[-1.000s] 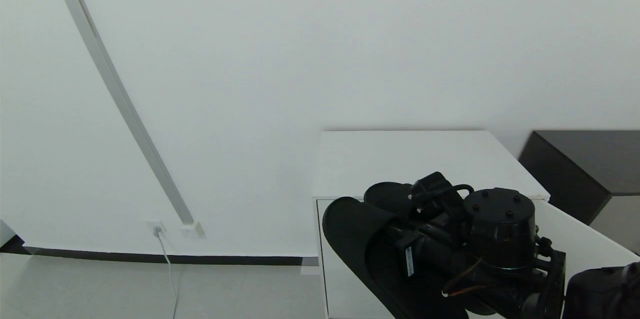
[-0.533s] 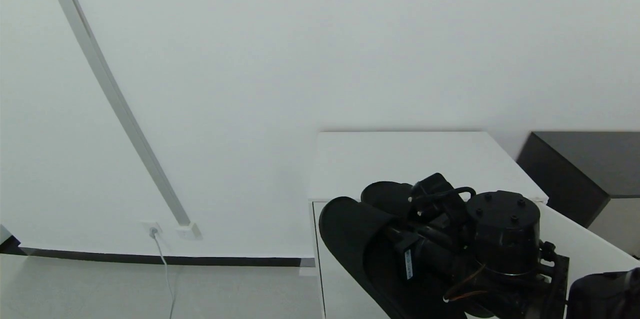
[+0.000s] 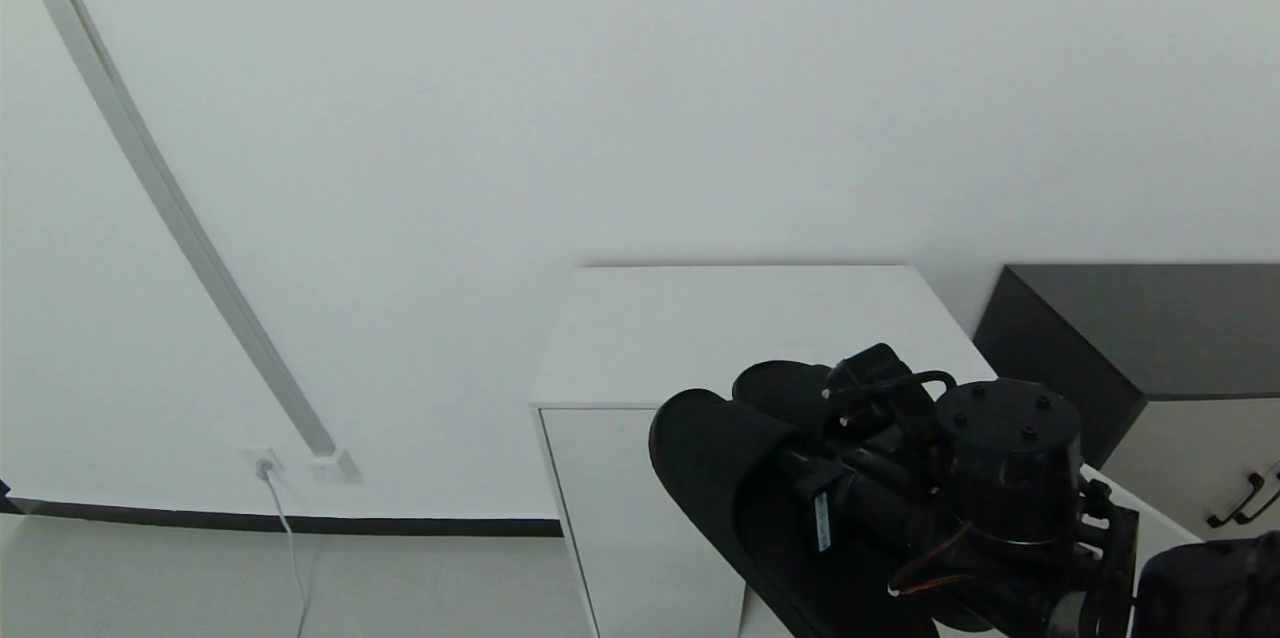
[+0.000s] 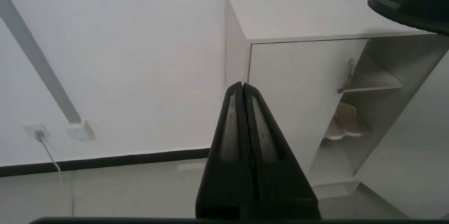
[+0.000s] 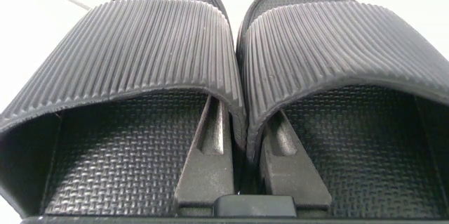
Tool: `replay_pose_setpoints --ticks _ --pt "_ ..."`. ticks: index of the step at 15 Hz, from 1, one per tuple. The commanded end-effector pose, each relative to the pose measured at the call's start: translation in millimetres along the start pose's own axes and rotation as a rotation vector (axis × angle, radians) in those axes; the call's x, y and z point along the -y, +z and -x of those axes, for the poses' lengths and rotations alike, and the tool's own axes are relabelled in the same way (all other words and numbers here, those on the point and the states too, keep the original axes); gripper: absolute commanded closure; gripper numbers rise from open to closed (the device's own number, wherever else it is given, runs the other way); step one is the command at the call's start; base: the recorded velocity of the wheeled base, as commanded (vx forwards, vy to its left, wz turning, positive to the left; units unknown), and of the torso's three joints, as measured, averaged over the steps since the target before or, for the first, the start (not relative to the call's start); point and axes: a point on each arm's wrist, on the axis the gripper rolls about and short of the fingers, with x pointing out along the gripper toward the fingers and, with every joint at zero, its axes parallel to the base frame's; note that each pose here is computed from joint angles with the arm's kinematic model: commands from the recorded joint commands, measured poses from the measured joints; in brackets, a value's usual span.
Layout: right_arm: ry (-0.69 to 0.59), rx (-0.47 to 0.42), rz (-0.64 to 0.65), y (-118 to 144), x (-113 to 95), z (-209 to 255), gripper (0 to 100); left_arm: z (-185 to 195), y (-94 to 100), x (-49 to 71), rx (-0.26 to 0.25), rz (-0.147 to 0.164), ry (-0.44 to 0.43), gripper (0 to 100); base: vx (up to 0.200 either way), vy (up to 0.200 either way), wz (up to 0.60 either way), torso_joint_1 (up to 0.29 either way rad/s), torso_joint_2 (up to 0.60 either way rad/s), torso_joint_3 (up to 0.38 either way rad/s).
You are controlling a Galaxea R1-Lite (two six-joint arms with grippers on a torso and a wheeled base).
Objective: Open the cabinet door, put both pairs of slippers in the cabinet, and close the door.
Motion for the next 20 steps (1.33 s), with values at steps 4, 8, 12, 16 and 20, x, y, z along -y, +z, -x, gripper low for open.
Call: replay_pose_setpoints --ticks 4,8,12,16,20 --pt "-0.001 -0.002 0.001 -0.5 0.0 -0.5 100 -0.1 0.0 0.0 -0.002 0.000 0.000 100 0.000 -0.200 0.00 -0.001 0.00 0.002" --pt "-0.002 -0.005 0.012 -1.4 -0.3 -0.6 100 -0.1 0.0 0.0 -0.002 0.000 0.000 100 0.000 -0.200 0.00 0.004 0.01 0.004" --pt "-0.016 -0.004 0.012 -1.3 -0.1 -1.0 100 -0.1 0.0 0.0 -0.002 0.000 0.000 100 0.000 -0.100 0.00 0.001 0.00 0.000" --pt "-0.016 -0.007 0.015 -1.9 -0.2 -1.3 100 -0.1 0.0 0.0 -0.002 0.000 0.000 100 0.000 0.000 0.00 0.000 0.00 0.000" --pt "-0.015 -0.009 0.016 -2.7 -0.6 -1.3 100 0.0 -0.1 0.0 0.000 0.000 0.000 100 0.000 0.000 0.00 0.000 0.00 0.000"
